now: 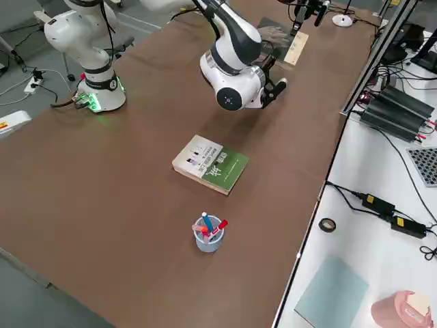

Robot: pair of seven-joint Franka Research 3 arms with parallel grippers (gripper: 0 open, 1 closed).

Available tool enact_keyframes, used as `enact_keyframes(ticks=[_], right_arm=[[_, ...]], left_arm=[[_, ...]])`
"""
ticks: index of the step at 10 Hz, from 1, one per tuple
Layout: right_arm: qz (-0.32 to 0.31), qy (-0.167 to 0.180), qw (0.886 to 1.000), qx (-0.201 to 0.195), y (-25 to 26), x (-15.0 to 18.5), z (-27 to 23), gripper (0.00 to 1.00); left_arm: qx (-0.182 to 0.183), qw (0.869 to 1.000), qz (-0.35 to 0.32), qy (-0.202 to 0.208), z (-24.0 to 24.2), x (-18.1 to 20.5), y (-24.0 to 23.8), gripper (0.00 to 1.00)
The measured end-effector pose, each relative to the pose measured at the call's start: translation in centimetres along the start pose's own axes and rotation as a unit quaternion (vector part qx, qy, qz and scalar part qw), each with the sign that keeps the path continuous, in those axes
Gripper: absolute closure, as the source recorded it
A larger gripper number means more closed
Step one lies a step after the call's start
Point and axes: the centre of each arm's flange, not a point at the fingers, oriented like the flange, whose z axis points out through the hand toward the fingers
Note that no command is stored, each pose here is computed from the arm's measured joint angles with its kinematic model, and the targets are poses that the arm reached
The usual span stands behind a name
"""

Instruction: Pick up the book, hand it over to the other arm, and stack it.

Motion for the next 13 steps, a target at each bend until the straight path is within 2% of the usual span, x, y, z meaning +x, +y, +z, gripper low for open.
enact_keyframes(ticks=[6,13], right_arm=[[-0.033,-0.027,0.999,0.004,1.3,-0.4,1.5,0.00],[-0.047,-0.043,0.997,0.032,3.3,0.5,5.6,0.00]], left_arm=[[0.000,1.000,0.000,0.000,0.0,0.0,0.1,0.99],[0.000,1.000,0.000,0.002,-0.1,0.1,0.0,0.99]])
